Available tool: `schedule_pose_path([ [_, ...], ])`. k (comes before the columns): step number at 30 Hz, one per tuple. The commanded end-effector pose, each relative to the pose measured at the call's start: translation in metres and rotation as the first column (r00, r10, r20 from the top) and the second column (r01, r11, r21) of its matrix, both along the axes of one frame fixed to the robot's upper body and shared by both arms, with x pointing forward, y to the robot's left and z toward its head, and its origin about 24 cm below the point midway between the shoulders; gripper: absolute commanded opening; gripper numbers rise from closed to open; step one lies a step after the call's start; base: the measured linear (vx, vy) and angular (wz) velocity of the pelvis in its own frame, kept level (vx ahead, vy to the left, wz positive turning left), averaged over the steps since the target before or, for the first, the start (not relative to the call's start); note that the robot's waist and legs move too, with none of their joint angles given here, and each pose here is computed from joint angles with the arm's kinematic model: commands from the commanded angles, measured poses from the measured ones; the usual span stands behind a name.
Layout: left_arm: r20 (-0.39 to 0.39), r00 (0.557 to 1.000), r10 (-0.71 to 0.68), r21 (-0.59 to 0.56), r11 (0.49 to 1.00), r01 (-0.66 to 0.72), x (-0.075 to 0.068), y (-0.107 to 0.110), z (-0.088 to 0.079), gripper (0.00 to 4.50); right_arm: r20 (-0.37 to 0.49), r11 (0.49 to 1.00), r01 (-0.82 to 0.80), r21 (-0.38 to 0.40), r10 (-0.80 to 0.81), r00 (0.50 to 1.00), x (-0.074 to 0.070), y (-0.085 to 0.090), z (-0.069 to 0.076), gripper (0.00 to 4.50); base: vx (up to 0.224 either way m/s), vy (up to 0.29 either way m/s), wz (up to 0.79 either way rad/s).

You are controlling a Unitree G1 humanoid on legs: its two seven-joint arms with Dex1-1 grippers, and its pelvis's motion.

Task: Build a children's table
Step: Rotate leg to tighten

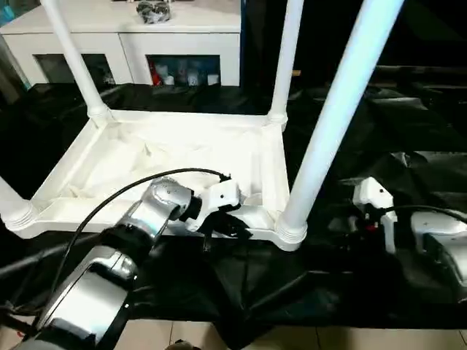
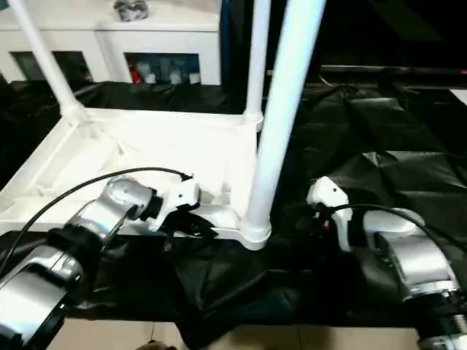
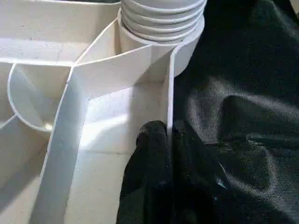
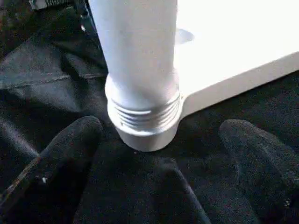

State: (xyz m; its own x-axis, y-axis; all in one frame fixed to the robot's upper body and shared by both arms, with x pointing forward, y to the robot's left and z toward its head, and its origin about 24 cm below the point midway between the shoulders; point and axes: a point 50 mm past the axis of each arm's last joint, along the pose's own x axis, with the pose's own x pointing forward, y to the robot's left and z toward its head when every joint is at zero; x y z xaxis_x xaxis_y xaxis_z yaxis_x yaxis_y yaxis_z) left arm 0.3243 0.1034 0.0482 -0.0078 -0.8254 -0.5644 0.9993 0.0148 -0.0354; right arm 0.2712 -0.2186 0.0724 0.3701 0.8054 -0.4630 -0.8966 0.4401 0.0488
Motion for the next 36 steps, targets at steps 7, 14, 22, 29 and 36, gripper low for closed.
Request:
schedule_pose_path([
  [7, -0.046, 0.973, 0.227, -0.012, 0.974, -0.228, -0.010, -0.003, -0.019, 0.04, 0.133, 0.996, 0.091, 0.014, -0.093, 0.987, 0.021, 0.027, -0.010, 4.50, 0.000, 0.000, 0.00],
  [14, -0.029, 0.981, 0.191, -0.044, 0.980, -0.192, -0.014, -0.009, -0.010, 0.04, 0.156, 0.994, 0.108, 0.018, -0.109, 0.982, 0.033, 0.042, -0.017, 4.50, 0.000, 0.000, 0.00],
  [22, -0.027, 0.980, 0.199, -0.030, 0.979, -0.200, -0.018, -0.004, -0.008, 0.00, 0.141, 0.993, 0.097, 0.067, -0.105, 0.984, 0.039, 0.048, -0.017, 4.02, 0.000, 0.000, 0.00],
  [29, -0.022, 0.976, 0.215, -0.024, 0.976, -0.216, -0.019, -0.001, -0.008, 0.00, 0.124, 0.992, 0.096, 0.086, -0.107, 0.987, 0.041, 0.053, -0.020, 3.43, 0.000, 0.000, 0.00],
  [36, 0.001, 0.957, 0.290, -0.059, 0.955, -0.290, -0.013, -0.006, -0.007, 0.00, 0.110, 0.956, 0.251, 0.153, -0.269, 0.957, 0.050, 0.060, -0.030, 2.87, 0.000, 0.000, 0.00],
])
